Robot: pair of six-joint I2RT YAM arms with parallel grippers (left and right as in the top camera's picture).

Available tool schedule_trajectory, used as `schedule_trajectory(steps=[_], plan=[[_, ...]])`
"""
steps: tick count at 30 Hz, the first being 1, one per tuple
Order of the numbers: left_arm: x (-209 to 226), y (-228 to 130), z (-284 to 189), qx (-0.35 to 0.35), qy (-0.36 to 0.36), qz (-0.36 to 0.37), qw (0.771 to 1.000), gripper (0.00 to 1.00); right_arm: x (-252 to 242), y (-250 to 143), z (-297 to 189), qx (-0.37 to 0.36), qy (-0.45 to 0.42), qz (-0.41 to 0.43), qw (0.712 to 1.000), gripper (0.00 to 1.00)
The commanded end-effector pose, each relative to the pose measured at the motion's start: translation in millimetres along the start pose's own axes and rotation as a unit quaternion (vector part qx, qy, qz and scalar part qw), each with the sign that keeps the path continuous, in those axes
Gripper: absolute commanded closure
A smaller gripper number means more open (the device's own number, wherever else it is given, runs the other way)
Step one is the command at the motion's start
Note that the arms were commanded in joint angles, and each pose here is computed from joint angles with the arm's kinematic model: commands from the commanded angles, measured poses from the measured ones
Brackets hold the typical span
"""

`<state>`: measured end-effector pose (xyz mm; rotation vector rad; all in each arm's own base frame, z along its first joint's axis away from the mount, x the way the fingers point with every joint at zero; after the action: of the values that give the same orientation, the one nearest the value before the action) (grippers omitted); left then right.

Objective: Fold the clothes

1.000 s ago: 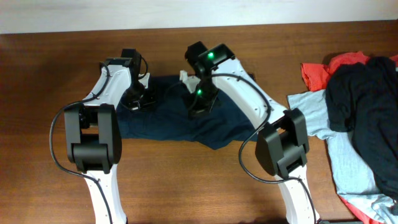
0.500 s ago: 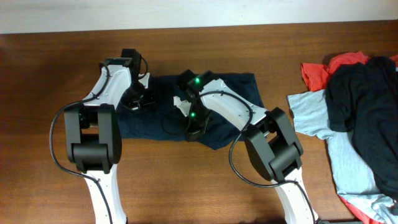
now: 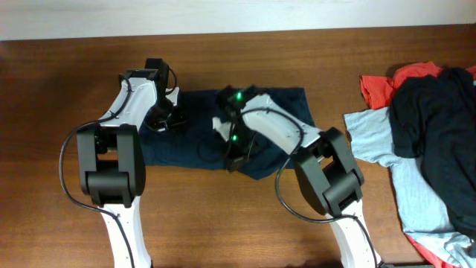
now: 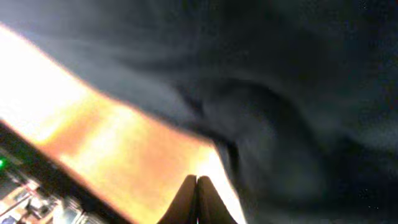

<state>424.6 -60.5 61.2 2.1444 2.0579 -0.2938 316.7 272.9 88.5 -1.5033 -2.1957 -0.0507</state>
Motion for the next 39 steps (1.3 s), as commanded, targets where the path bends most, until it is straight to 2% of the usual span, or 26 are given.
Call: schedule_trajectory(steps=[1, 5, 10, 21, 29, 33, 39], plan=[[11, -1, 14, 0.015, 0.019, -0.01, 1.0, 0.99, 14, 7, -59, -0.07, 0.011, -0.025, 0.997, 0.96], [11, -1, 14, 0.015, 0.019, -0.01, 1.0, 0.99, 22, 10, -79, -0.097, 0.016, -0.036, 0.994, 0.96], [11, -1, 14, 0.017, 0.019, -0.011, 1.0, 0.99, 17, 10, -69, -0.088, 0.007, -0.031, 0.996, 0.96], [11, -1, 14, 0.017, 0.019, -0.011, 1.0, 0.99, -9, 14, -10, -0.07, 0.004, -0.022, 0.997, 0.96], [11, -1, 14, 0.016, 0.019, -0.011, 1.0, 0.99, -33, 3, 39, -0.054, 0.008, 0.023, 0.998, 0.96], [11, -1, 14, 0.017, 0.019, -0.011, 1.0, 0.99, -29, 5, 27, -0.055, 0.033, 0.027, 0.998, 0.96], [11, -1, 14, 0.017, 0.019, -0.011, 1.0, 0.99, -17, 19, -45, -0.098, 0.045, 0.017, 0.994, 0.96]])
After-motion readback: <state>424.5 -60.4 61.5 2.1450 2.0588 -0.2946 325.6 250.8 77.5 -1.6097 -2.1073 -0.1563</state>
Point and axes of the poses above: each gripper's point midway between its finger pads, its own z axis out along the fingers, its own x axis along the line the jaws close on, y = z × x, the point moved 6 cm from there along -z, back along the fingers, and after that the axes turned 8 degrees about z, right-handed, at the moved point
